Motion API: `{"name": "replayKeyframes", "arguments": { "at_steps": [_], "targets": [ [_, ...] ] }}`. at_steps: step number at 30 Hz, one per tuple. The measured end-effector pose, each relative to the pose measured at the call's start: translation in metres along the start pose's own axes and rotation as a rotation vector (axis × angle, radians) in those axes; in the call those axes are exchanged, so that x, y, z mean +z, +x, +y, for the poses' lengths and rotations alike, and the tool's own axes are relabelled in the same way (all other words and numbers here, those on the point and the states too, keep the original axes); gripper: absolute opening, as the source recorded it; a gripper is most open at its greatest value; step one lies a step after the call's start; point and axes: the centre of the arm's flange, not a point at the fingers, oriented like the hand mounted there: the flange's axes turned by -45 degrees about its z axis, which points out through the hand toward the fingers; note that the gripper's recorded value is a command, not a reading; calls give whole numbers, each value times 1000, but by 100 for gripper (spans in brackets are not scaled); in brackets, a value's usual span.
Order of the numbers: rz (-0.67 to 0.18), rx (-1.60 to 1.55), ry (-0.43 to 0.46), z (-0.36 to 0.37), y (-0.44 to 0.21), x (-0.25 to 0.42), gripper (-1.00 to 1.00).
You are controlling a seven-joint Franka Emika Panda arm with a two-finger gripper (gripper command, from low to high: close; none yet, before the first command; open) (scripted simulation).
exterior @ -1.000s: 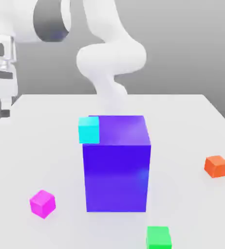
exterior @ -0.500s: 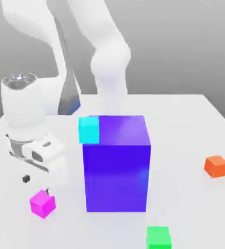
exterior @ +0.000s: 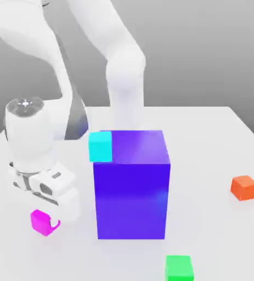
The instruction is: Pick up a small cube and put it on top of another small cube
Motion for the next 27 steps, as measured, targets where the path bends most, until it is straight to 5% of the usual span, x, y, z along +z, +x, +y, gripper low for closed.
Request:
{"name": "replayKeyframes", "arguments": {
  "at_steps": [15,27],
  "targets": [
    [17,442,91,141,-30,-47,-100],
    [-30,634,2,291,30,-75,-100]
  ]
}}
